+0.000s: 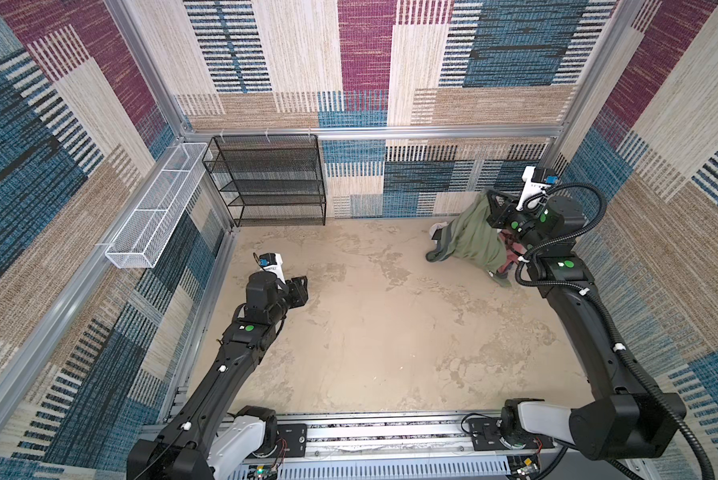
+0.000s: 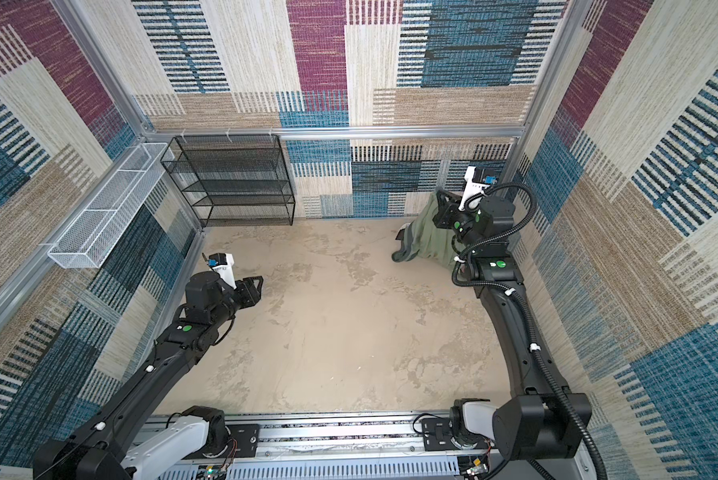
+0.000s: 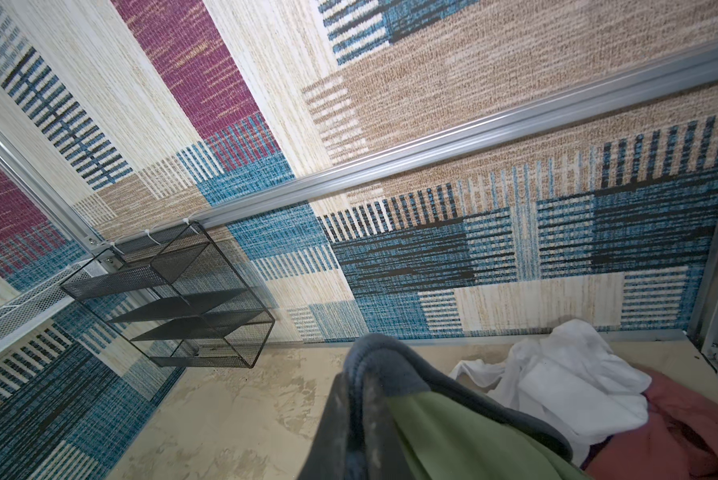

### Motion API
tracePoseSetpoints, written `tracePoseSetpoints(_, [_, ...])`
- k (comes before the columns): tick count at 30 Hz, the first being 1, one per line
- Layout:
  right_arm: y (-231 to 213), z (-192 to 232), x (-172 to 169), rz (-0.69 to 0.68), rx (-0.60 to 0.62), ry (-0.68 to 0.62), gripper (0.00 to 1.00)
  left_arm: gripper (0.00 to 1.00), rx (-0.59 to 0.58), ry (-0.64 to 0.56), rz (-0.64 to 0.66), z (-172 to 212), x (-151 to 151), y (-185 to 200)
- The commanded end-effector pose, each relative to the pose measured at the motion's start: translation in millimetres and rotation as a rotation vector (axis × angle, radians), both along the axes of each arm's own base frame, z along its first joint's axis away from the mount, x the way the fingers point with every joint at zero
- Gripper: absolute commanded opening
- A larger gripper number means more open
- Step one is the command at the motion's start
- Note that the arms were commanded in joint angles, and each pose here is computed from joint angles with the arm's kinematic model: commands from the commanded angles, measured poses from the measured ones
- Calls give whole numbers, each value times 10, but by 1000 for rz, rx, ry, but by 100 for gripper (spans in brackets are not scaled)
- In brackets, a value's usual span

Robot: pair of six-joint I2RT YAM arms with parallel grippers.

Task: Pick out a specific cloth from the pile
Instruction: 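Lift the green shirt with the right gripper, pulling it out of the pile, then carry the green shirt with the right gripper toward the left gripper and lower it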

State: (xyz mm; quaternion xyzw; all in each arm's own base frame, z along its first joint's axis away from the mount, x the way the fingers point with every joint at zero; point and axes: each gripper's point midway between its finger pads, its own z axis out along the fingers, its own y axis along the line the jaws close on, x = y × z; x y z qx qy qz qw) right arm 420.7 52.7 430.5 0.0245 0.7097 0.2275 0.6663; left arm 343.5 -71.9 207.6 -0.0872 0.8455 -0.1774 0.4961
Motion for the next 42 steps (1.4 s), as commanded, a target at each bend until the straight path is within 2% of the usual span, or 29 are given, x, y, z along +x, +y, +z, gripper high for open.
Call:
tracePoseSetpoints(1, [1, 281, -73, 3, 5, -79, 0, 53, -11, -32, 12, 101, 12, 13])
tracePoseSetpoints(11, [16, 631, -205, 13, -8, -149, 0, 53, -14, -45, 10, 159, -39, 19])
tracePoseSetpoints(21, [195, 853, -285, 122, -25, -195, 0, 53, -17, -70, 18, 255, -91, 42])
tracePoseSetpoints(30, [543, 901, -278, 305, 1, -194, 0, 52, -46, -98, 23, 371, -148, 44])
tracePoseSetpoints(42, [1344, 1249, -250, 493, -20, -239, 0, 50, -19, -86, 63, 487, -287, 150])
